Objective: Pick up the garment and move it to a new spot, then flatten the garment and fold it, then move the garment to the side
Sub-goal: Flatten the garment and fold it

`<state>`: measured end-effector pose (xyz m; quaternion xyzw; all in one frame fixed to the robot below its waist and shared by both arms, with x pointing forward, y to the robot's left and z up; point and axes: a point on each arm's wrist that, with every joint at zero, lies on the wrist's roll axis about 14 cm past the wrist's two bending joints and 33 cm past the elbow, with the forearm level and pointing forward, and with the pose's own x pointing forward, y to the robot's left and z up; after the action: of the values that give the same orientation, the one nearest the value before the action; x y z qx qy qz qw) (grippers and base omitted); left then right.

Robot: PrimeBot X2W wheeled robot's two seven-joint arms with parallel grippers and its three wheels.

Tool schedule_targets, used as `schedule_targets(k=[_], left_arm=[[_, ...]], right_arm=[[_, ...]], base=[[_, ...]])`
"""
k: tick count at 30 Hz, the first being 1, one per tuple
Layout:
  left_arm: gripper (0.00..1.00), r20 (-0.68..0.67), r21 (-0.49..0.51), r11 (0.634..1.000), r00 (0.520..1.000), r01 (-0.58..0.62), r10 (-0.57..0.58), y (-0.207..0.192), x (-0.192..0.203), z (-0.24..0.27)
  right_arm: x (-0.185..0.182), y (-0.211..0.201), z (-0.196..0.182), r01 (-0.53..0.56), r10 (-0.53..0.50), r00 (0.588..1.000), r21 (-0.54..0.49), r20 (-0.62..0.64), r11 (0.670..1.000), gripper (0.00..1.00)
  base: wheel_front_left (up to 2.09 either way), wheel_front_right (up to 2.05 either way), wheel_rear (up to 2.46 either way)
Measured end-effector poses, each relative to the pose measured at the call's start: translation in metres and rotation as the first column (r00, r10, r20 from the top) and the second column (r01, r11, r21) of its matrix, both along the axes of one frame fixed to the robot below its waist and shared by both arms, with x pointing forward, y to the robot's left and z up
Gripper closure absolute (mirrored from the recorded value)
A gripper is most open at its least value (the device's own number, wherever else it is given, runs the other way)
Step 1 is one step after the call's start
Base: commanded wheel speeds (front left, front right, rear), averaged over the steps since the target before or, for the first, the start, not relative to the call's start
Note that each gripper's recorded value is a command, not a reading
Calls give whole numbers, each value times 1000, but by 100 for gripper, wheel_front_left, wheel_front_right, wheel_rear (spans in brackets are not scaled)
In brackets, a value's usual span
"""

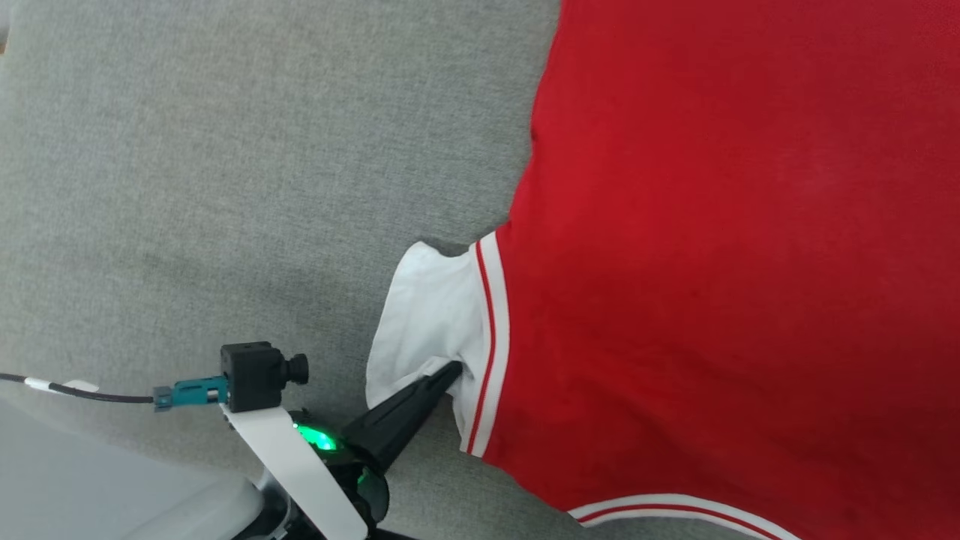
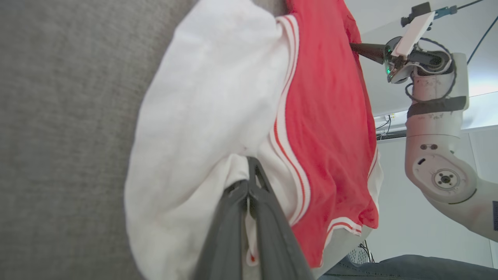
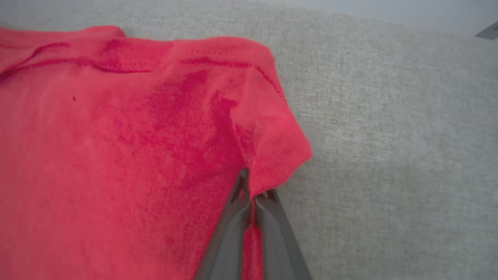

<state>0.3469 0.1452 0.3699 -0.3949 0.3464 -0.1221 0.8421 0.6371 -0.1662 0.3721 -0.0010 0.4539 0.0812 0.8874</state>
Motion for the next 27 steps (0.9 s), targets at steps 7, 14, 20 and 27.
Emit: schedule_targets(k=[7,14,20,27], left_arm=[[100,34,20,1000,999,-11,11,11,1,10],[100,76,13,999,996,-41,40,17,-3,25],[100,108,1,999,993,-45,45,15,-9,36],[100,142,-5,998,988,-58,58,16,-3,43]], right_arm=[[-38,-14,22,-58,58,998,-24,13,998,100],[-108,-42,45,-104,104,995,-54,1,993,100],[-203,-43,38,-138,138,985,7,-99,990,100],[-316,-20,17,-162,194,937,130,-290,978,100]], base=[[0,0,0],[0,0,0],[0,0,0],[0,0,0]])
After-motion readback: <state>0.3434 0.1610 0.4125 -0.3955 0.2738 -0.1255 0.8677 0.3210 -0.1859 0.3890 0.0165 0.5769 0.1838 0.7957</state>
